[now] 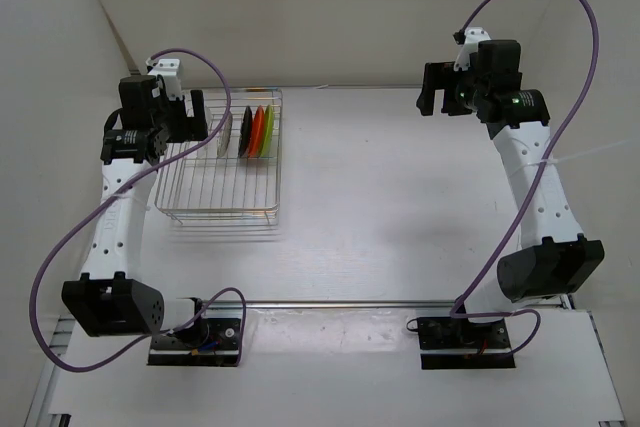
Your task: Unload the plates from the dish rack
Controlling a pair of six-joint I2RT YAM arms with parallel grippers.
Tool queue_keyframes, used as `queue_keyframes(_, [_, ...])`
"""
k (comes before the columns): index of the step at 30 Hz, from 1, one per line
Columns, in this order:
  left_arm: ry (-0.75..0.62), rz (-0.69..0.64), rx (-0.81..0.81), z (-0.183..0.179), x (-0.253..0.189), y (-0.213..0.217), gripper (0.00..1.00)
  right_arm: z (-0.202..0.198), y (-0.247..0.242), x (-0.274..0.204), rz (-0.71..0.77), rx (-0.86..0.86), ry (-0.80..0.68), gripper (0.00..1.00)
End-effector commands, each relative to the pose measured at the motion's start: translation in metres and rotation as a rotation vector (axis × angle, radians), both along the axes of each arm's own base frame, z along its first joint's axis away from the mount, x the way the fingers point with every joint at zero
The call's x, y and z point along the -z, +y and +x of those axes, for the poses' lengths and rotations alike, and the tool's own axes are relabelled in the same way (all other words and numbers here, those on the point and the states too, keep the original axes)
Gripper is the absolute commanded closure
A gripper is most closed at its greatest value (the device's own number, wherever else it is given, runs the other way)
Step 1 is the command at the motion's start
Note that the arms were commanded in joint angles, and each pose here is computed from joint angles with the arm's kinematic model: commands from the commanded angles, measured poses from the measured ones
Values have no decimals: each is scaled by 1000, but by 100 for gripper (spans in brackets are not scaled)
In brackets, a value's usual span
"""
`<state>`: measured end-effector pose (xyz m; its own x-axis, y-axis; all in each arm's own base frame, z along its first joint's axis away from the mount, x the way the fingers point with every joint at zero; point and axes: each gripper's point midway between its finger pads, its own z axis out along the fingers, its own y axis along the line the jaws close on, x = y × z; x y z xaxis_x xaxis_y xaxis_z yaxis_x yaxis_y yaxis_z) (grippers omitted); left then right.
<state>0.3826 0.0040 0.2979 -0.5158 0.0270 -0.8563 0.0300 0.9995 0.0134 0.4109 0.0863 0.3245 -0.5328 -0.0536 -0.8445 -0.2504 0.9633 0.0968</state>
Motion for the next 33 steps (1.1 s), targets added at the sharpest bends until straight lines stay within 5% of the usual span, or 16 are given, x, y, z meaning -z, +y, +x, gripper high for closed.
queue_keyframes(1, [-57,-5,-4,-6,-18,-1,0,0,0,-19,13,12,-69,0])
queue_keyframes(33, [19,11,14,19,14,-1,0,-20,-4,5,-113,-44,-64,0])
